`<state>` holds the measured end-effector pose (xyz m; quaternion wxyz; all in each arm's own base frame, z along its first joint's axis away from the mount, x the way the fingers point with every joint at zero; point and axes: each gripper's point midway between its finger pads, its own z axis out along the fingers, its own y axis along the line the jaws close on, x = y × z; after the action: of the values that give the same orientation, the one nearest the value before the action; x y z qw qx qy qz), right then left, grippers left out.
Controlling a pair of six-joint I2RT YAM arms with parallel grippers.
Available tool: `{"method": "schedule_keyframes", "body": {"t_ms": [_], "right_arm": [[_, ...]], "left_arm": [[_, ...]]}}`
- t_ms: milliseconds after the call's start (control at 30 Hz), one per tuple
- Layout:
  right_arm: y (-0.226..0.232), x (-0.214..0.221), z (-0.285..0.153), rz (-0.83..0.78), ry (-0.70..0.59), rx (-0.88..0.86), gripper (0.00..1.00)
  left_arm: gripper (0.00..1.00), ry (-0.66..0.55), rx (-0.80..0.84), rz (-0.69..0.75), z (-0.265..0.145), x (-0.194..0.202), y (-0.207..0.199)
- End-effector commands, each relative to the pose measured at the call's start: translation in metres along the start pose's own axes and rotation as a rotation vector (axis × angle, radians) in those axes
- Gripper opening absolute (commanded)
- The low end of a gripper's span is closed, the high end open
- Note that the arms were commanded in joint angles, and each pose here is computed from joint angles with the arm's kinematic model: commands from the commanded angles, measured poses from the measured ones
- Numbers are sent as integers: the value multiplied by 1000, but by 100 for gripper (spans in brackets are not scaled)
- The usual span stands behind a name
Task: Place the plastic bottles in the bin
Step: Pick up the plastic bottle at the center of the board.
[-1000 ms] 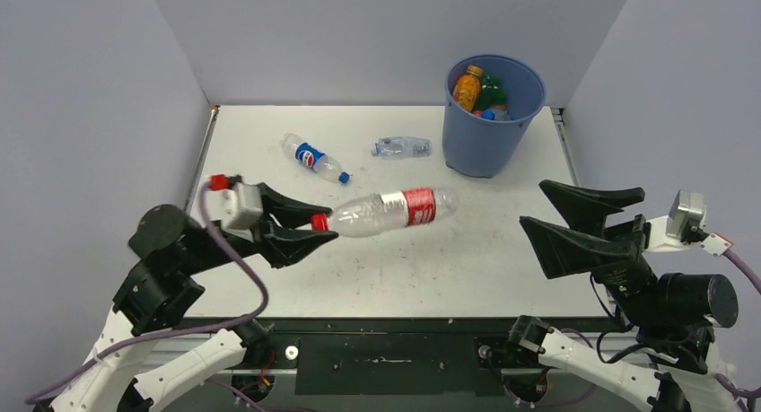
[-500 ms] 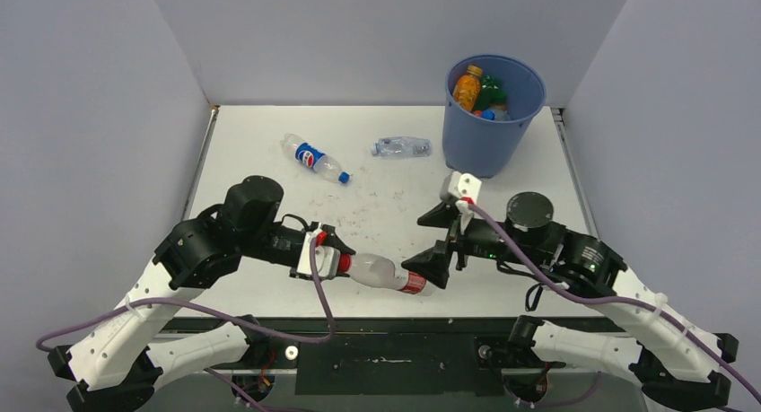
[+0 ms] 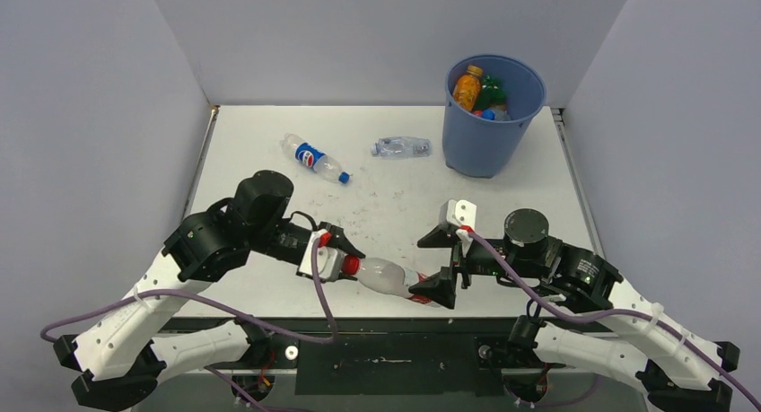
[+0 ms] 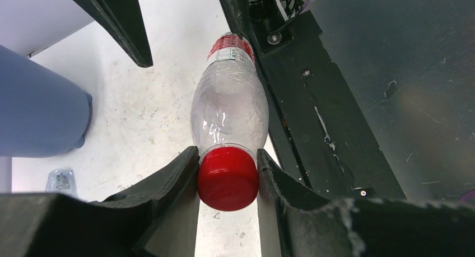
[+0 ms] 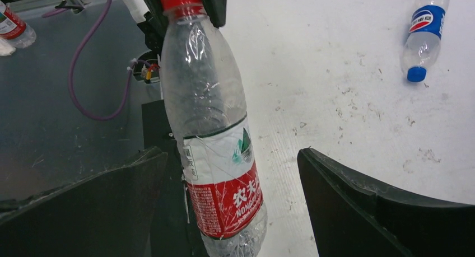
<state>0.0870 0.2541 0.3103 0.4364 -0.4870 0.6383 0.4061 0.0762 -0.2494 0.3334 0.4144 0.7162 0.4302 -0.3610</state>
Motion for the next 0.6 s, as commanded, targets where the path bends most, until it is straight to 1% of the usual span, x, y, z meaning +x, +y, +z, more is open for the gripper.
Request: {"method": "schedule_keyframes", "body": {"t_ms": [0,67,267,400,567], "right_arm": [[3,-18,9,-49,-71,-43,90],[3,-18,13,-49,-75,-47,90],[4,-33,23,-33,-140,-63,90],[2,-28,37,-19,-92,-65,90],[5,-21,50,-20,-51,-57,90]], "left_arm": [[0,-78,14,25,6,-20,7],[0,-88,11,24,6,-24,8],[0,-103,-6,2,7,-31,14],[0,-94,-28,-33,9,-31,20],[0,-98,-46,-41,11,-32,23]]}}
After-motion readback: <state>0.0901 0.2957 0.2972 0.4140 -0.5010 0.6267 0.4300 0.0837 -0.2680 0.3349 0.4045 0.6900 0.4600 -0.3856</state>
